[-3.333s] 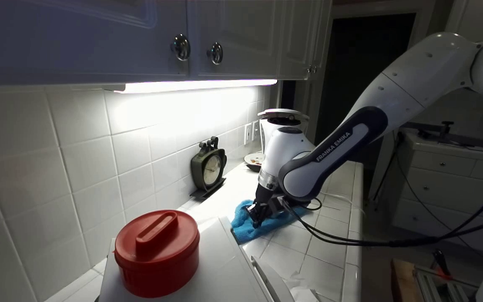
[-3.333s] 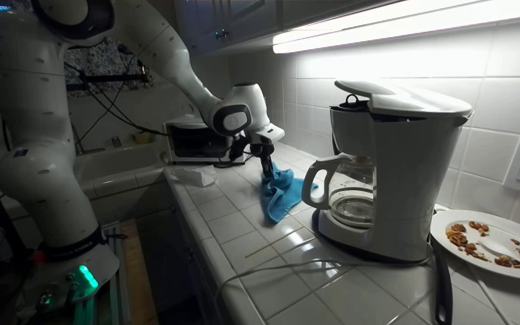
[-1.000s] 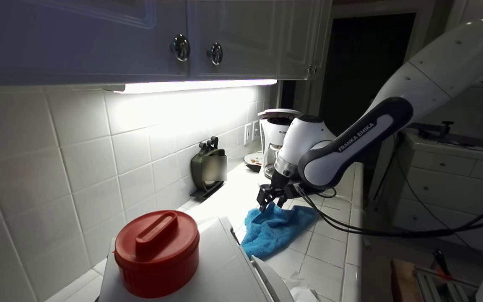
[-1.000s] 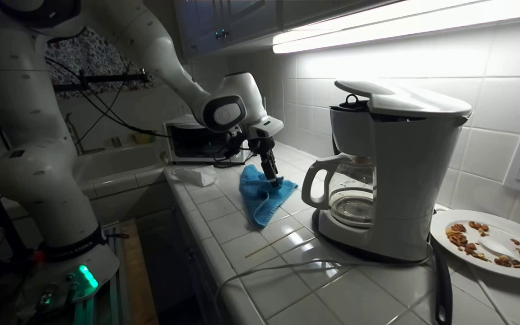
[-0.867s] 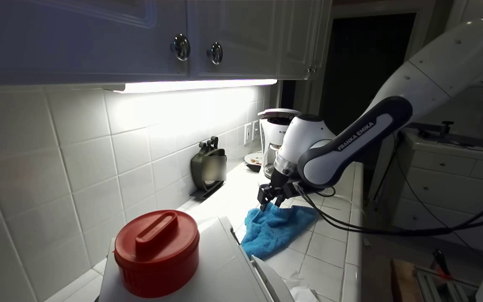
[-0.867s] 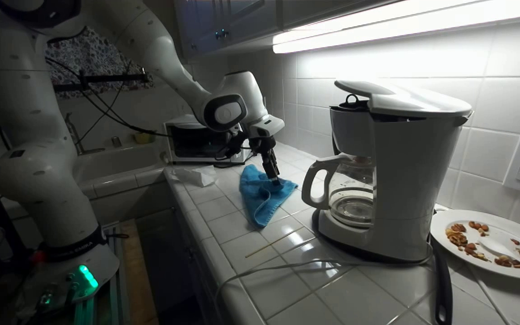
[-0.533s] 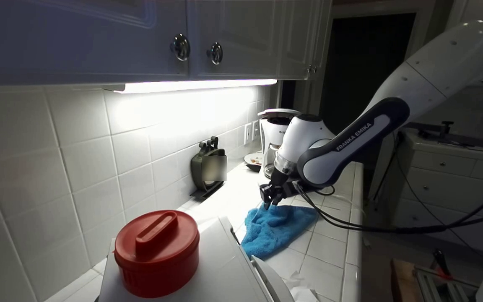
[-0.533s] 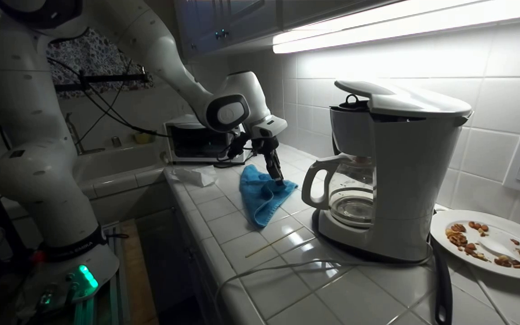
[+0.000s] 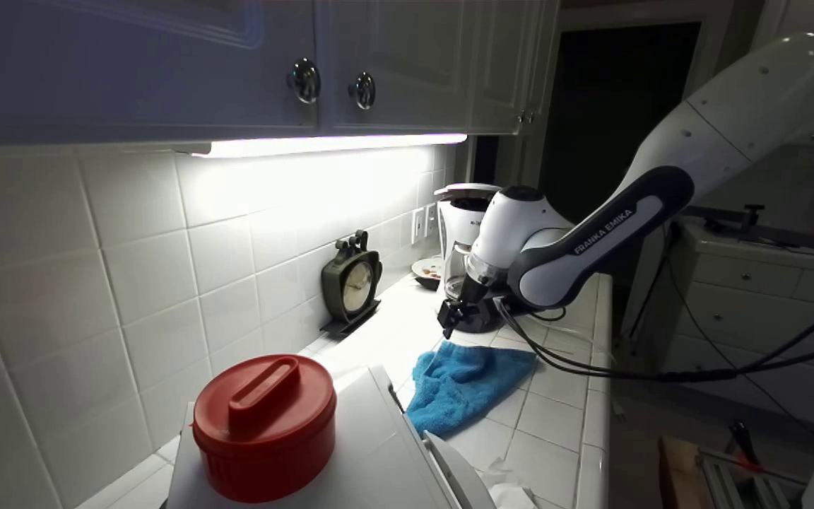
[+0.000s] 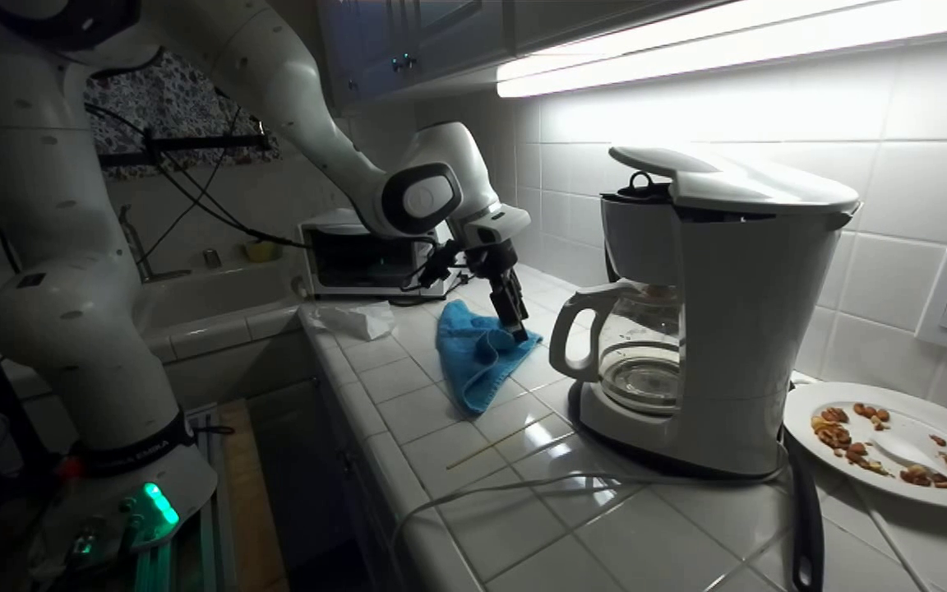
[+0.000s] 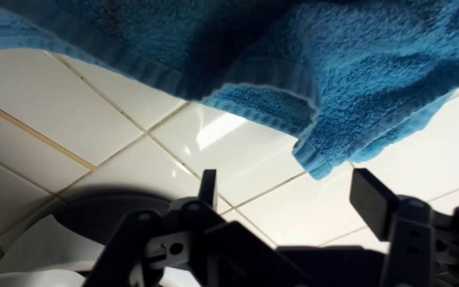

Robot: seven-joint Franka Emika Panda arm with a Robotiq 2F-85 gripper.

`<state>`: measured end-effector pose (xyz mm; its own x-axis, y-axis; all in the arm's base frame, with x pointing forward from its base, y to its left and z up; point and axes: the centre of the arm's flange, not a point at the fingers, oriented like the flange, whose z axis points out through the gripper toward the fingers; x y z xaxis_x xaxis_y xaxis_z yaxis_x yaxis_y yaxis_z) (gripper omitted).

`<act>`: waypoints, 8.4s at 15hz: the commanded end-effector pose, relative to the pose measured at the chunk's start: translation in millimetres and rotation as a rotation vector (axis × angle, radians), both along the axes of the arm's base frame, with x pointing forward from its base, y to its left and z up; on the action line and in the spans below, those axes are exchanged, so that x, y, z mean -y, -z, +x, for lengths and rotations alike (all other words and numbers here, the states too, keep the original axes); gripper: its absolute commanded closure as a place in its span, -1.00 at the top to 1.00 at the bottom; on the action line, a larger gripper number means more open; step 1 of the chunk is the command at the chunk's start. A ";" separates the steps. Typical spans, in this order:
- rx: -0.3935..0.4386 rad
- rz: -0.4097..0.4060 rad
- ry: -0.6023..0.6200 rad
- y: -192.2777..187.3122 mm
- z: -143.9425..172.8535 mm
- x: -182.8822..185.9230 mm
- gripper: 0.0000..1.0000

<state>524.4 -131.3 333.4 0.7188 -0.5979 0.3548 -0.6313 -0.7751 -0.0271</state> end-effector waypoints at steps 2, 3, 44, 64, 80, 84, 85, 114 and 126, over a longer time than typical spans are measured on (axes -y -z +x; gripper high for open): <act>0.009 0.056 -0.033 -24.7 -19.8 -24.5 1.00; 0.017 0.081 -0.058 -28.7 -21.6 -32.0 1.00; -0.313 0.435 0.197 47.3 62.3 -185.3 0.34; -0.152 0.363 0.106 -23.6 5.9 -131.4 -0.93; -0.054 0.234 -0.042 -45.2 -59.2 -62.2 -0.93; -0.039 0.228 -0.042 -48.8 -74.9 -50.6 -0.94; -0.031 0.223 -0.038 -52.7 -79.1 -46.6 -0.94; 0.068 0.147 0.259 -60.1 -165.3 98.2 -0.93; 0.205 0.097 0.420 -20.8 -176.4 154.9 -0.93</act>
